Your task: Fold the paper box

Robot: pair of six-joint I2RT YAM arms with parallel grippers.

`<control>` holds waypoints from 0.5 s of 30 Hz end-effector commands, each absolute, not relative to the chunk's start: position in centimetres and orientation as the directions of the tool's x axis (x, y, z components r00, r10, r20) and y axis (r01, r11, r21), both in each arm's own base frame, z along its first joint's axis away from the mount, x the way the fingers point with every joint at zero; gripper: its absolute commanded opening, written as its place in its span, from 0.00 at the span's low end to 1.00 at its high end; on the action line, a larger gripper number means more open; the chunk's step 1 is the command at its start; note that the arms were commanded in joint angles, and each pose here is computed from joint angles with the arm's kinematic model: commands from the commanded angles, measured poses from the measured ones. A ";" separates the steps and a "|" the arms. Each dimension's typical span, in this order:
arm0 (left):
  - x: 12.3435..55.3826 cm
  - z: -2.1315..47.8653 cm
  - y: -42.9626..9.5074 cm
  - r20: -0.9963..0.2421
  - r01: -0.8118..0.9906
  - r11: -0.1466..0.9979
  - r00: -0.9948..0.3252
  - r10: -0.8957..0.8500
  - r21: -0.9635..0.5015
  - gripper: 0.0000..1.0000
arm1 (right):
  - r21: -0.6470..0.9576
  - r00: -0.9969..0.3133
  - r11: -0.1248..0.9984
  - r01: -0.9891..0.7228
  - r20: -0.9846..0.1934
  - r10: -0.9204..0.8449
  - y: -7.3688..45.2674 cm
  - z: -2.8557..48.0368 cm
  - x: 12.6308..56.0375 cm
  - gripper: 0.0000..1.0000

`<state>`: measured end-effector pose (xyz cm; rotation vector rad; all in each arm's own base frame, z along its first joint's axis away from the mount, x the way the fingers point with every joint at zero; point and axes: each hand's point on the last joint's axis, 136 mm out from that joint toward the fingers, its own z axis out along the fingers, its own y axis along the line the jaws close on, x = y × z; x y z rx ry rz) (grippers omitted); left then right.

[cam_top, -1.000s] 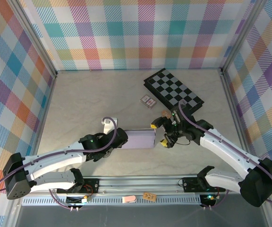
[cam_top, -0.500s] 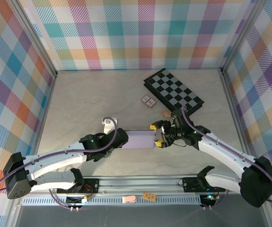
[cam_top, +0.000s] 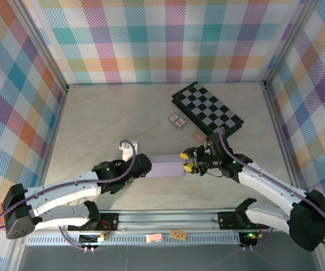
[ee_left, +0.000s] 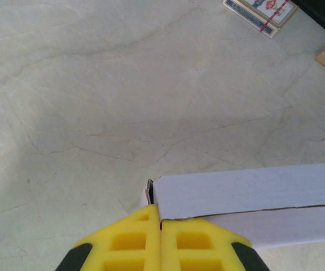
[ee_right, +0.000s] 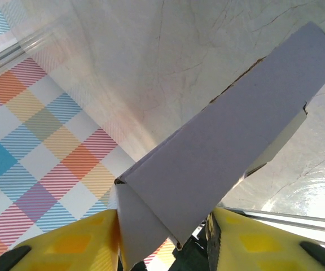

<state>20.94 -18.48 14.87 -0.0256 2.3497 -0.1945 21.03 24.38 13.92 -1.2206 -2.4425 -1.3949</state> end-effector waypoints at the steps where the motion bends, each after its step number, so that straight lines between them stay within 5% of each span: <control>1: 17.3 10.3 -17.4 -0.543 0.062 0.993 -0.840 -0.003 -0.101 0.00 | 0.605 -0.646 0.341 0.719 0.401 0.650 22.8 10.0 19.8 0.38; 3: 17.2 10.5 -17.4 -0.545 0.053 0.992 -0.838 -0.020 -0.119 0.01 | 0.595 -0.646 0.351 0.722 0.399 0.651 22.6 9.7 19.6 0.37; 10: 17.0 13.1 -17.9 -0.554 0.020 0.964 -0.822 -0.135 -0.266 0.36 | 0.579 -0.643 0.365 0.729 0.396 0.656 22.2 9.0 19.1 0.36; 15: 16.3 15.3 -17.6 -0.499 -0.072 0.911 -0.818 -0.287 -0.406 0.48 | 0.574 -0.640 0.369 0.731 0.388 0.663 22.0 8.9 19.2 0.35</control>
